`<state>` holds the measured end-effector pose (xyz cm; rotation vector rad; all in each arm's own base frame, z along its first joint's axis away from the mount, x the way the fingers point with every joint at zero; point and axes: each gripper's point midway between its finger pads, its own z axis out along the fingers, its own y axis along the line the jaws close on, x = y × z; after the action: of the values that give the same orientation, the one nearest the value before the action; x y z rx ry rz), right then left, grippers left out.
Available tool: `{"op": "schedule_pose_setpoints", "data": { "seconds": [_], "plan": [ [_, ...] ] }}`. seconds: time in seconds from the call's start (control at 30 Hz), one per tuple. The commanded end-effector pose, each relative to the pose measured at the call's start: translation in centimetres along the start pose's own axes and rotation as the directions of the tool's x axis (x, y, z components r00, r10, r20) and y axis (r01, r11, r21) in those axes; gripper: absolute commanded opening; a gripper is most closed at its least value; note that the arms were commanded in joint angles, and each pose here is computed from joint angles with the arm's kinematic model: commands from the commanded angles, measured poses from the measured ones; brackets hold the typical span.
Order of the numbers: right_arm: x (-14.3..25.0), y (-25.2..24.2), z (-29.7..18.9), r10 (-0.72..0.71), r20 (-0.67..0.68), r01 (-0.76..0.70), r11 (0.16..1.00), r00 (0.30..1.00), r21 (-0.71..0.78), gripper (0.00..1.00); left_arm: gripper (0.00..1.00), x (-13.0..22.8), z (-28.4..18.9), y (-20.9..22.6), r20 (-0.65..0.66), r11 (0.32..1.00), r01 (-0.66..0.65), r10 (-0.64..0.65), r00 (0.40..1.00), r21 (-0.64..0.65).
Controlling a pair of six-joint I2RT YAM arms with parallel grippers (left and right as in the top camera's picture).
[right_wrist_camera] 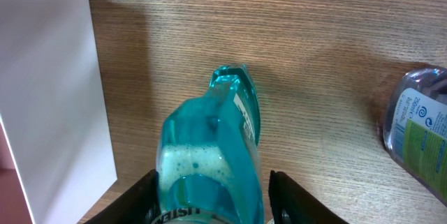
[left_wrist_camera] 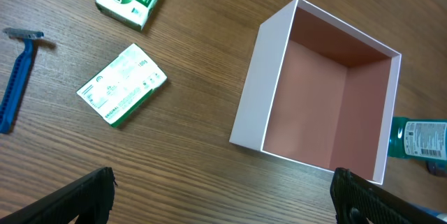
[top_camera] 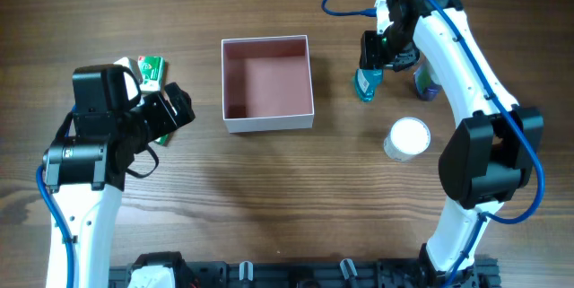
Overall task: Pack container
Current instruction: 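Reach the right gripper to the blue mouthwash bottle and grasp it, then carry the mouthwash bottle into the box and release it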
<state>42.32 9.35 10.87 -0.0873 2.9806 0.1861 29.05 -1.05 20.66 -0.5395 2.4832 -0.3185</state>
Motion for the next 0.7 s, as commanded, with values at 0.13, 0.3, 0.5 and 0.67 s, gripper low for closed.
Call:
{"op": "schedule_pose_setpoints", "data": {
  "seconds": [0.13,0.3,0.5,0.67],
  "plan": [
    [0.09,-0.17,0.27,0.004,-0.008,-0.004,1.0,1.0,0.015,0.38,1.0,-0.55,-0.54,-0.72,0.016,0.999,-0.019,0.019,1.0,0.026],
    [0.08,-0.17,0.27,0.004,-0.008,-0.004,1.0,1.0,0.015,0.29,1.0,-0.55,-0.54,-0.72,0.016,0.999,-0.019,0.019,1.0,0.026],
    [-0.07,-0.15,0.27,0.004,-0.002,-0.004,1.0,1.0,0.014,0.1,1.0,-0.55,-0.54,-0.72,0.016,0.999,-0.019,0.019,1.0,0.026],
    [-0.3,-0.13,0.25,0.003,0.008,-0.003,1.0,1.0,0.014,0.04,1.0,-0.55,-0.54,-0.72,0.016,0.999,-0.019,0.019,1.0,0.026]
  ]
}}
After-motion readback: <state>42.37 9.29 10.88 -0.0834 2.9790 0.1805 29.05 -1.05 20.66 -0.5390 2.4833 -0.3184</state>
